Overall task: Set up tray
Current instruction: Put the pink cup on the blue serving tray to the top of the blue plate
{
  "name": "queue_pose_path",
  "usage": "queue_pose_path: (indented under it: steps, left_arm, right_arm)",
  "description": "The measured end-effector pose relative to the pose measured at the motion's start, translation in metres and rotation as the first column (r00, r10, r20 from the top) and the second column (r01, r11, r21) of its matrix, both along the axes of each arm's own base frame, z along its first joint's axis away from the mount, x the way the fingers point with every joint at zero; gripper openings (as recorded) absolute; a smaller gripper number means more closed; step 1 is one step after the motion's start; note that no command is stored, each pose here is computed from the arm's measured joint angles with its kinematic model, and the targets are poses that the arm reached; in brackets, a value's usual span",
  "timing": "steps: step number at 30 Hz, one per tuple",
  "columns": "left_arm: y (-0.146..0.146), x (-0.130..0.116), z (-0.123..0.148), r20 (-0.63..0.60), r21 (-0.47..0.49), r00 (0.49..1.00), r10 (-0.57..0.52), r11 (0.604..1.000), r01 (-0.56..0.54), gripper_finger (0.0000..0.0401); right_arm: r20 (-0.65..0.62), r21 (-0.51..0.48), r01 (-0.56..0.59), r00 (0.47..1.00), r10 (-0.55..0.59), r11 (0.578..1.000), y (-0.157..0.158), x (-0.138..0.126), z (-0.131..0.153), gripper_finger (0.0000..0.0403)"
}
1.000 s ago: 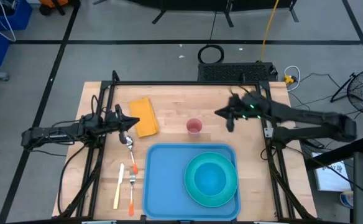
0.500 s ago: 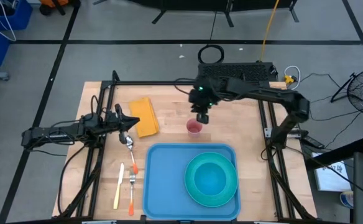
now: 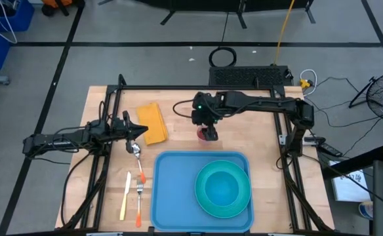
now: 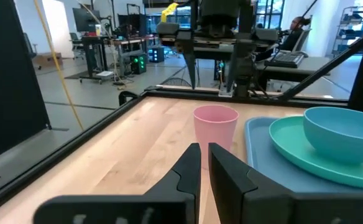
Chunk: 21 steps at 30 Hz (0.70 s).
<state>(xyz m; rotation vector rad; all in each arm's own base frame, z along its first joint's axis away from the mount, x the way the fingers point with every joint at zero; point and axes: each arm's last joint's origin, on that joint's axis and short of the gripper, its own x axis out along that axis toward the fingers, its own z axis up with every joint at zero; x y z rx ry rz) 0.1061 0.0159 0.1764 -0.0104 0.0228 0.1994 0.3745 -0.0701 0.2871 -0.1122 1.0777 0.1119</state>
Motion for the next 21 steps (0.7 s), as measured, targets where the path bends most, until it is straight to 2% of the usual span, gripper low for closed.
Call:
queue_pose_path:
  steps: [3, 7, 12, 21]
  left_arm:
    - [0.000, 0.000, 0.000, 0.001, 0.000, 1.000, 0.001, 1.000, -0.001, 0.0031]
    - [0.000, 0.000, 0.001, 0.006, 0.001, 1.000, 0.000, 1.000, 0.000, 0.0031]
    - [0.000, 0.000, 0.001, 0.006, 0.001, 1.000, 0.001, 1.000, -0.001, 0.0031]
    - [0.000, 0.000, 0.001, 0.006, 0.002, 1.000, 0.001, 1.000, -0.001, 0.0031]
  right_arm:
    - [-0.022, 0.000, 0.017, 1.000, -0.017, 1.000, -0.001, -0.002, -0.005, 0.0251]
    - [-0.068, -0.054, 0.054, 0.996, -0.058, 0.997, -0.007, -0.006, -0.016, 0.0250]
    - [-0.106, -0.047, 0.079, 0.991, -0.083, 0.996, -0.016, -0.012, -0.037, 0.0253]
    - [-0.091, -0.019, 0.102, 0.990, -0.103, 0.995, -0.023, -0.018, -0.070, 0.0251]
